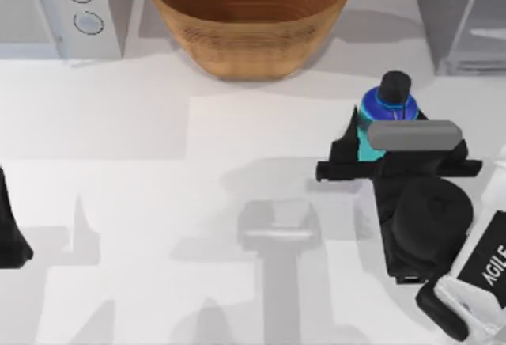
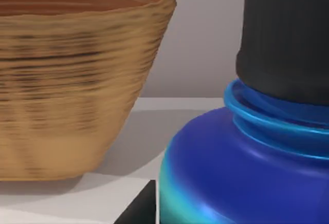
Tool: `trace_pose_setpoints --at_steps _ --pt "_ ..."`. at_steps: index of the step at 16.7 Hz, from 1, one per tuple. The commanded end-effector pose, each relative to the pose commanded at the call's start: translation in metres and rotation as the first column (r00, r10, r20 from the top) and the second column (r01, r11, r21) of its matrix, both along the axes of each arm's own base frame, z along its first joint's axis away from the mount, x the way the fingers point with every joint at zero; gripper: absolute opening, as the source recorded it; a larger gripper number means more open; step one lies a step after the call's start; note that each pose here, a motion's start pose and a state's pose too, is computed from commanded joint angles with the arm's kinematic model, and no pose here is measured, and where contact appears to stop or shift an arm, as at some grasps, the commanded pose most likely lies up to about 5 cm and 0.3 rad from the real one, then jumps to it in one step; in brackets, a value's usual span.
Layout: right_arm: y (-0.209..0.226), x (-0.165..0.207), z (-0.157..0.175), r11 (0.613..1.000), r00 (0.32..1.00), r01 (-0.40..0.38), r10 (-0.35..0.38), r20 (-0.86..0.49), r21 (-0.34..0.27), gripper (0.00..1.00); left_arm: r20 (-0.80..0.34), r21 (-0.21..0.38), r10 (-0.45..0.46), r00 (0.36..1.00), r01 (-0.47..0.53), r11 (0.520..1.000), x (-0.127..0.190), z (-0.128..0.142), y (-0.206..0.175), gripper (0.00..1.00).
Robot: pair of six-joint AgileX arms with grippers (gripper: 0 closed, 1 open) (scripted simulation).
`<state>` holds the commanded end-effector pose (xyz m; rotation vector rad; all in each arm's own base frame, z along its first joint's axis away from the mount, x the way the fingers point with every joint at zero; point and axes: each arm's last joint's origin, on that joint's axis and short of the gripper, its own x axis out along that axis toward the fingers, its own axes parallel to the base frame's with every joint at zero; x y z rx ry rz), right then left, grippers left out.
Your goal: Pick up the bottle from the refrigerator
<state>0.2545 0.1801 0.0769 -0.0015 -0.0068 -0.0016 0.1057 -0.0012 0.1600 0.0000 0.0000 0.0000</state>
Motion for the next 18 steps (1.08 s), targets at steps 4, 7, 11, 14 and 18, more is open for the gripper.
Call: trace_pose_setpoints --at_steps 4,7,11,14,18 --pt "0.0 0.0 0.0 1.0 1.0 0.0 0.0 0.0 0.0 0.38 0.0 0.0 0.0 1.0 0.0 1.0 0.0 0.0 0.0 1.0" --pt "0.0 0.0 0.0 1.0 1.0 0.0 0.0 0.0 0.0 0.6 0.0 0.0 0.0 1.0 0.0 1.0 0.0 0.0 0.0 1.0" --pt "0.0 0.0 0.0 1.0 1.0 0.0 0.0 0.0 0.0 0.9 0.0 0.0 0.0 1.0 0.0 1.0 0.0 0.0 0.0 1.0" --pt "0.0 0.0 0.0 1.0 1.0 0.0 0.0 0.0 0.0 1.0 0.0 0.0 0.0 1.0 0.0 1.0 0.0 0.0 0.0 1.0" --pt "0.0 0.0 0.0 1.0 1.0 0.0 0.0 0.0 0.0 1.0 0.0 0.0 0.0 1.0 0.0 1.0 0.0 0.0 0.0 1.0"
